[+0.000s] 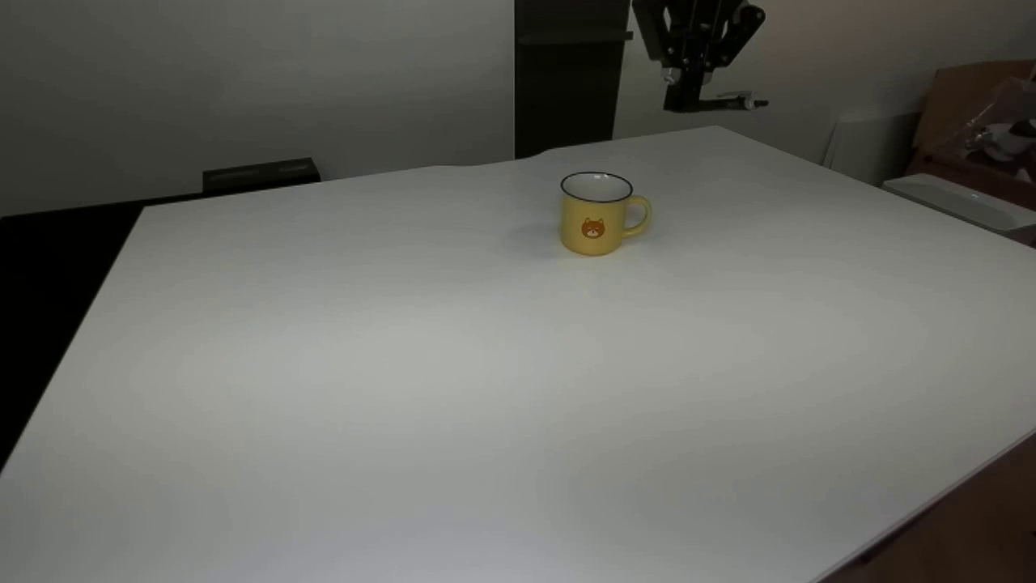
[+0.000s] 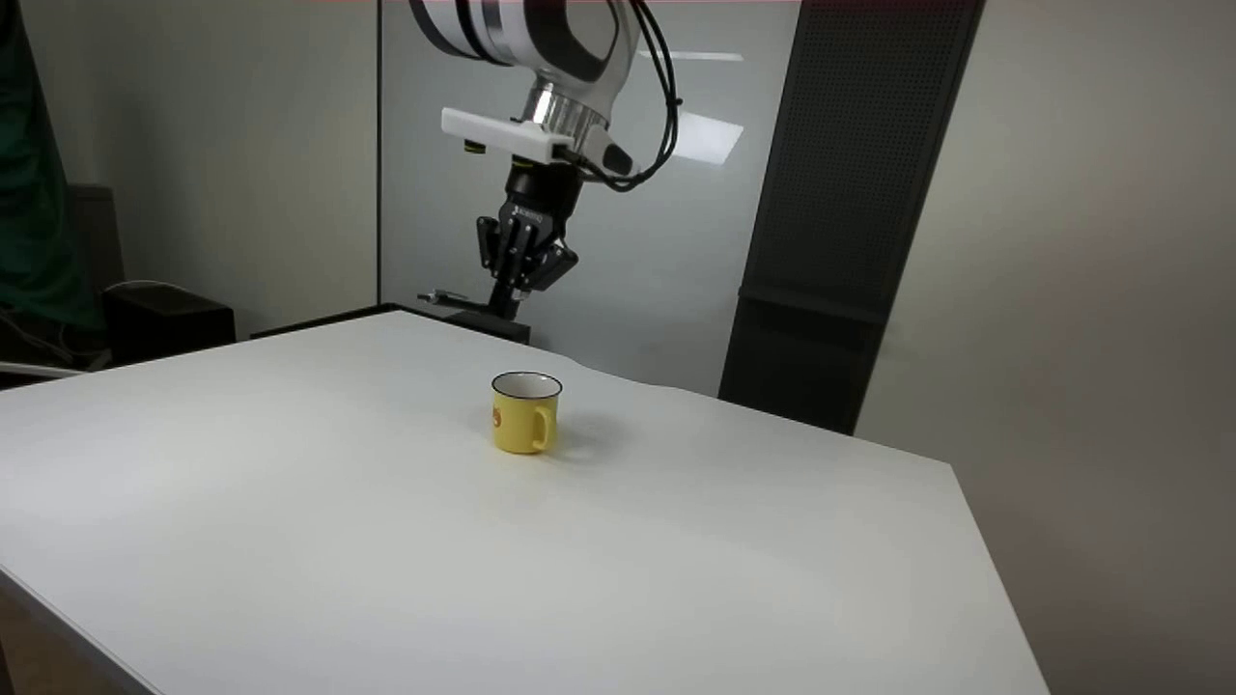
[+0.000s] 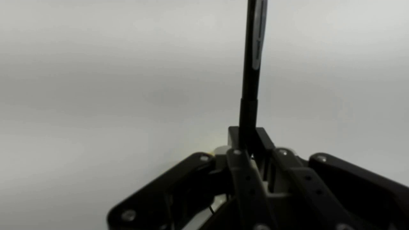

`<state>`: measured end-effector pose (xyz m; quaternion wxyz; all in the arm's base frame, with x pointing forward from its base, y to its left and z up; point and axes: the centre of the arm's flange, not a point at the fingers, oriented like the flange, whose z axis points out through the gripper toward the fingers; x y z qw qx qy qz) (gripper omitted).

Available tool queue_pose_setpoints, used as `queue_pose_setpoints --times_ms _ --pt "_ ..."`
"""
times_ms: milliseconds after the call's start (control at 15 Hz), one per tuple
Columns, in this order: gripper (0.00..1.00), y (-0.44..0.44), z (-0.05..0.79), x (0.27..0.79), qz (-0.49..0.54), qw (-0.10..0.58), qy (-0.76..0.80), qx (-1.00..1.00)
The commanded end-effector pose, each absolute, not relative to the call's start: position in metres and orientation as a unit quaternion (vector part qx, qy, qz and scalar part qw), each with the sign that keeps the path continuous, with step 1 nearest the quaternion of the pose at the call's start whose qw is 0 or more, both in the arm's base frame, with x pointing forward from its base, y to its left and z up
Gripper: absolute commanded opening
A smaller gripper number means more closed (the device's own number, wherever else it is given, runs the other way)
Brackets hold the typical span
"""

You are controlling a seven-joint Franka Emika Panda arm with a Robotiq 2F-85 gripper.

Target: Put the pen in the yellow mug

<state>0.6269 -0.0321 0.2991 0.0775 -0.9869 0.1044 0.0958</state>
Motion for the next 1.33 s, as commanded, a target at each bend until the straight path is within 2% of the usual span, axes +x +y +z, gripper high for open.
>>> queue_pose_setpoints --times_ms 0,533,1267 --pt "0.03 -0.041 0.305 0.678 0.120 0.072 0.164 -0.976" --pt "0.03 -0.037 0.278 0.735 0.200 0.126 0.184 -0.954" --pt "0.03 -0.047 0.230 0.755 0.217 0.190 0.219 -0.932"
